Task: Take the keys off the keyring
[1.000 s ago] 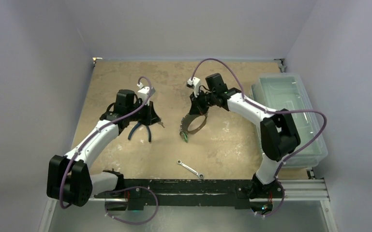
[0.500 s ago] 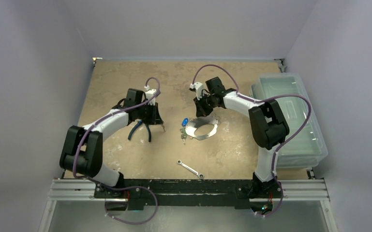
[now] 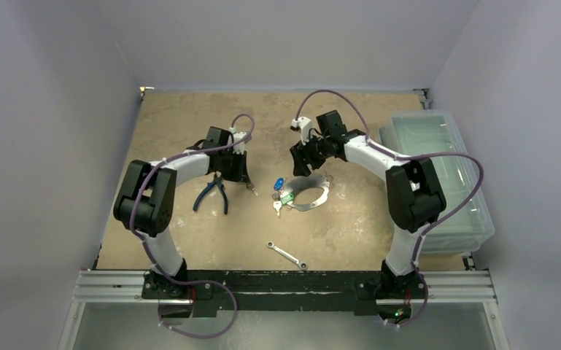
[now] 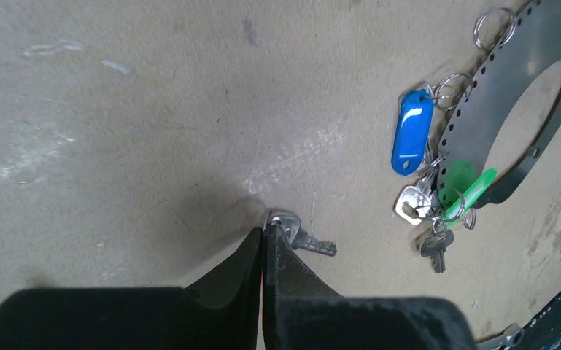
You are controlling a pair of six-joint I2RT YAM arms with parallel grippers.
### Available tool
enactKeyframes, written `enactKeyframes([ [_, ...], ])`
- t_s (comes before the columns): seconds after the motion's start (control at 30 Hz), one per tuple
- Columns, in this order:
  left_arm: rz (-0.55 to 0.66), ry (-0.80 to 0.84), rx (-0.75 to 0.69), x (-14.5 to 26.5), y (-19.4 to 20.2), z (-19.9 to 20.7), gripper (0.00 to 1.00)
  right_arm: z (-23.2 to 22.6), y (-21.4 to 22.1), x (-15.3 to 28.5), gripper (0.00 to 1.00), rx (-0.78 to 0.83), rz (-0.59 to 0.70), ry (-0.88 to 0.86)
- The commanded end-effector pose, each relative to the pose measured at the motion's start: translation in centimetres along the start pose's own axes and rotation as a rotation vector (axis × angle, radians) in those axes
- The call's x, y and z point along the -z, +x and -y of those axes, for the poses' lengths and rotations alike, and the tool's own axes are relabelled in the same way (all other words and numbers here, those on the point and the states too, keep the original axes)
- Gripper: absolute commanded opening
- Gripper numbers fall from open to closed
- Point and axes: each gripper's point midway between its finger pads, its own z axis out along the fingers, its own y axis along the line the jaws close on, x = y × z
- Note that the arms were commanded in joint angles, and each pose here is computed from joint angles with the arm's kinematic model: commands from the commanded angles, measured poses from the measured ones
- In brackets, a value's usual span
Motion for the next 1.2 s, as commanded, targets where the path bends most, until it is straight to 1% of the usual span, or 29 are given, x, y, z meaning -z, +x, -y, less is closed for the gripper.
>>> enactKeyframes([
  [0.0, 0.007, -0.018, -0.08, -0.1, -0.7, 0.7, 0.0, -1.9, -4.4, 3.6, 0.72, 0.038, 0.123, -0.052],
  [0.07, 0.011, -0.024, -0.109, 0.2, -1.0, 1.2, 0.0, -2.9, -5.1, 4.6, 0.79, 0.051, 0.155, -0.089],
  [0.1, 0.015, -0.022, -0.117, 0.5, -1.2, 1.4, 0.05, -3.5, -5.4, 5.2, 0.84, 0.058, 0.173, -0.106],
  [0.13, 0.023, -0.019, -0.123, 0.9, -1.6, 1.6, 0.12, -4.0, -5.7, 5.9, 0.88, 0.066, 0.193, -0.118],
  [0.17, 0.029, -0.021, -0.133, 1.3, -1.9, 1.8, 0.24, -4.5, -6.0, 6.4, 0.92, 0.073, 0.208, -0.132],
  [0.2, 0.037, -0.02, -0.147, 1.8, -2.4, 2.1, 0.33, -5.0, -6.1, 7.0, 0.95, 0.082, 0.223, -0.144],
  [0.27, 0.052, -0.027, -0.171, 3.1, -3.1, 2.4, 0.49, -5.7, -6.4, 8.1, 0.99, 0.098, 0.258, -0.149],
  [0.3, 0.059, -0.032, -0.181, 3.7, -3.4, 2.6, 0.57, -6.0, -6.5, 8.7, 0.99, 0.108, 0.275, -0.149],
  [0.4, 0.084, -0.028, -0.207, 6.2, -4.4, 3.2, 0.75, -6.3, -6.6, 10.3, 0.99, 0.119, 0.322, -0.128],
  [0.43, 0.095, -0.026, -0.207, 7.1, -4.8, 3.3, 0.79, -6.3, -6.6, 10.8, 0.99, 0.117, 0.338, -0.122],
  [0.47, 0.109, -0.017, -0.205, 8.1, -5.4, 3.4, 0.88, -6.3, -6.7, 11.4, 0.99, 0.116, 0.357, -0.113],
  [0.5, 0.126, -0.012, -0.194, 9.2, -5.9, 3.3, 0.9, -6.2, -6.7, 11.9, 0.99, 0.112, 0.373, -0.104],
  [0.6, 0.176, -0.026, -0.159, 12.4, -7.4, 2.0, 0.93, -5.4, -7.3, 13.9, 0.99, 0.094, 0.435, -0.053],
  [0.63, 0.217, -0.041, -0.145, 13.8, -8.2, 1.3, 0.94, -4.9, -7.6, 14.9, 0.99, 0.08, 0.464, -0.025],
  [0.7, 0.278, -0.071, -0.104, 16.2, -9.3, -0.9, 0.97, -4.0, -8.1, 16.2, 0.99, 0.056, 0.512, 0.029],
  [0.8, 0.354, -0.159, -0.033, 19.1, -10.3, -4.9, 0.97, -2.5, -8.3, 17.3, 0.99, 0.02, 0.549, 0.105],
  [0.87, 0.386, -0.168, -0.005, 20.3, -10.4, -6.5, 0.97, -1.9, -8.3, 17.6, 0.99, 0.014, 0.553, 0.127],
  [0.93, 0.42, -0.158, 0.007, 20.9, -10.5, -7.2, 0.97, -1.7, -8.3, 17.8, 0.99, 0.007, 0.561, 0.137],
  [1.07, 0.508, -0.23, 0.029, 22.5, -11.6, -7.9, 0.97, -0.9, -8.2, 17.7, 0.99, -0.013, 0.562, 0.161],
  [1.17, 0.53, -0.268, 0.04, 23.1, -11.7, -8.2, 0.96, -0.4, -8.0, 17.3, 0.99, -0.022, 0.551, 0.164],
])
